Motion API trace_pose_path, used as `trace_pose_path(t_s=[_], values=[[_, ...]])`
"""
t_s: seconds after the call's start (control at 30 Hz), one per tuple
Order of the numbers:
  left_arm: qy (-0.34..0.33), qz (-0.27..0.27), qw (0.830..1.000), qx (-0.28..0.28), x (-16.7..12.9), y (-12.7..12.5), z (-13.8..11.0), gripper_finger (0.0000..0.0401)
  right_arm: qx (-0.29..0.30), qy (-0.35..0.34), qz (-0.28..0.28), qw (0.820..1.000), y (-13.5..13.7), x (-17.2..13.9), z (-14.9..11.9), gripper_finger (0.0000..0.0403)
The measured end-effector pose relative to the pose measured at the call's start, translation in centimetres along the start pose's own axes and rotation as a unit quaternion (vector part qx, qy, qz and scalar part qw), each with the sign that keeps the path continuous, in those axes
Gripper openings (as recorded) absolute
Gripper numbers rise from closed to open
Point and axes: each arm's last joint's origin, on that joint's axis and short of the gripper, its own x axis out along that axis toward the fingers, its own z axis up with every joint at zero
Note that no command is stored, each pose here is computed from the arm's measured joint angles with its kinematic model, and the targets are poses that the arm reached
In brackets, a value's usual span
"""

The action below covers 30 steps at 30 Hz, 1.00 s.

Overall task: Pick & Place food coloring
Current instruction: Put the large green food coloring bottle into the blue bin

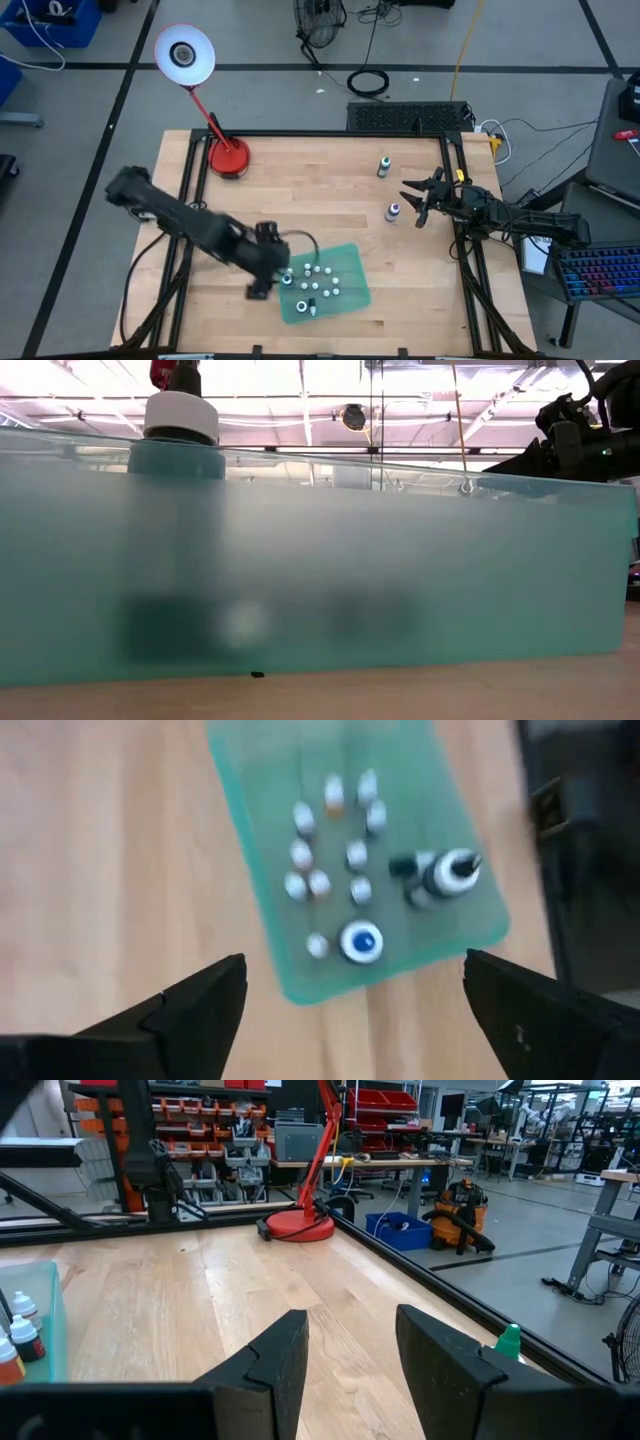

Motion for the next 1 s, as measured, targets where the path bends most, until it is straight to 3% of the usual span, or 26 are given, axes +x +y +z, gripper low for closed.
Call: trace_pose_path(t_s=[0.13, 0.33, 0.57, 0.7, 0.83, 0.93, 1.0], values=[[-0.099, -0.003, 0.995, -0.005, -6.3, 2.2, -1.0, 0.0369, 0.000, 0.000, 0.000, 1.000, 0.0, 0.0, 0.0, 0.0141], [-0.235, -0.022, 0.971, -0.019, -14.5, 5.2, -4.1, 0.0370, 0.000, 0.000, 0.000, 1.000, 0.0, 0.0, 0.0, 0.0141], [-0.320, 0.018, 0.947, 0.013, -20.0, 7.8, -9.0, 0.0366, 0.000, 0.000, 0.000, 1.000, 0.0, 0.0, 0.0, 0.0141], [-0.329, 0.073, 0.941, 0.029, -19.2, 8.6, -11.0, 0.0365, 0.000, 0.000, 0.000, 1.000, 0.0, 0.0, 0.0, 0.0141], [-0.316, 0.174, 0.933, 0.012, -14.9, 9.3, -12.9, 0.0365, 0.000, 0.000, 0.000, 1.000, 0.0, 0.0, 0.0, 0.0141], [-0.349, 0.253, 0.902, -0.039, -11.2, 9.6, -13.9, 0.0365, 0.000, 0.000, 0.000, 1.000, 0.0, 0.0, 0.0, 0.0141], [-0.391, 0.267, 0.877, -0.082, -9.0, 9.6, -14.2, 0.0365, 0.000, 0.000, 0.000, 1.000, 0.0, 0.0, 0.0, 0.0141]])
